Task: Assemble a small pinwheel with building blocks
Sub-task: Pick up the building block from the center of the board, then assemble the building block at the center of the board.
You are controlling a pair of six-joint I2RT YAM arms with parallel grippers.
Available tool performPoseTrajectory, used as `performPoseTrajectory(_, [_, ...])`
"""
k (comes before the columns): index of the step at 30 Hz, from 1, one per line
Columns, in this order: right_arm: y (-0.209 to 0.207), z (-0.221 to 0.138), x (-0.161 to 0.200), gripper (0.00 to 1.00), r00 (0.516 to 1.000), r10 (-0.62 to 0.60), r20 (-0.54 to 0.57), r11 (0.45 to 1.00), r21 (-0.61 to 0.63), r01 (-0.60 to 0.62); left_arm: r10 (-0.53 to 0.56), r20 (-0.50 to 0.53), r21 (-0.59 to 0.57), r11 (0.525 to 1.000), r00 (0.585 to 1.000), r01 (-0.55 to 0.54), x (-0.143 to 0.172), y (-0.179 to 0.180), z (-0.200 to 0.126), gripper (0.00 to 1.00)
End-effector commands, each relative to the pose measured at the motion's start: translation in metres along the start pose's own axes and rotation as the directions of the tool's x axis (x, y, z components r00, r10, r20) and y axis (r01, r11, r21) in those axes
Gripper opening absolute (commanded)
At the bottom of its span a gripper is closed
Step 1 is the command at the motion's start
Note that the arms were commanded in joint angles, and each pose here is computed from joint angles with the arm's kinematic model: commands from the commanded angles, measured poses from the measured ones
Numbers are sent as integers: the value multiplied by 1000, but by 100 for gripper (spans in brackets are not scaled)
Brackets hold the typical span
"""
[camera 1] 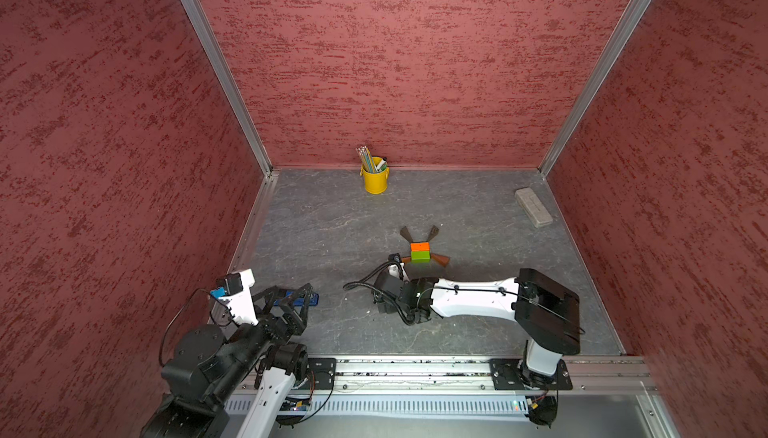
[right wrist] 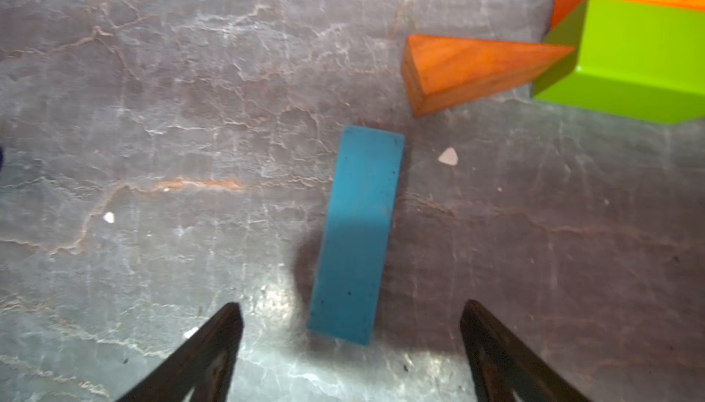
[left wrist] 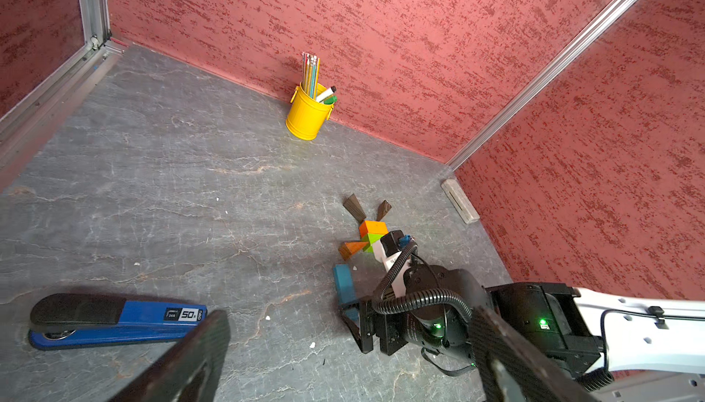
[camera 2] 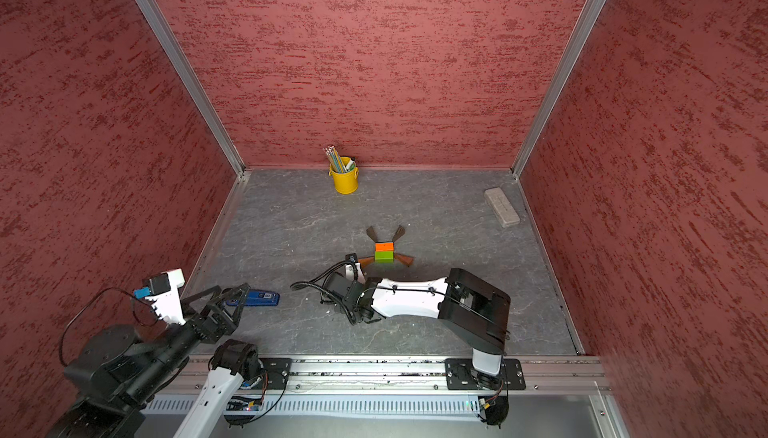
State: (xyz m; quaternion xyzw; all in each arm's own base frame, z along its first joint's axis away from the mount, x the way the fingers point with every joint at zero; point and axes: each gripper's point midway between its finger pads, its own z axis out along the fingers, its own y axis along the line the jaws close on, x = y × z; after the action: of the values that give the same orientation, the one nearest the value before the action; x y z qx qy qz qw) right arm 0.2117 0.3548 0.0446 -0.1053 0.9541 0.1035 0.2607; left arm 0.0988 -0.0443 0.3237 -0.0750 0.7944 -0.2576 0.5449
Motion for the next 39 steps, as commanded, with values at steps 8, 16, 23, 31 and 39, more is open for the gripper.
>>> performPoseTrajectory(8, [-1, 29, -7, 77, 1000, 8, -28, 990, 141, -4, 2, -3, 5, 1000, 1000, -2, 8, 6, 3, 100])
performPoseTrajectory(16, [-11, 32, 3, 41, 998, 34, -57, 992, 127, -27, -13, 3, 32, 999, 1000, 13, 11, 4, 2, 100])
performPoseTrajectory(23, [-35, 16, 23, 27, 992, 108, -71, 986, 132, -98, -15, 1, 42, 999, 1000, 15, 12, 3, 4, 100])
performPoseTrajectory(31, [-88, -5, 37, 27, 976, 211, -55, 966, 167, -199, -20, -119, 106, 994, 993, 33, 29, -7, 32, 100])
performPoseTrajectory(39, [-94, 9, 17, 29, 979, 195, -65, 970, 163, -182, 32, -416, 178, 983, 909, 47, 63, -23, 73, 97])
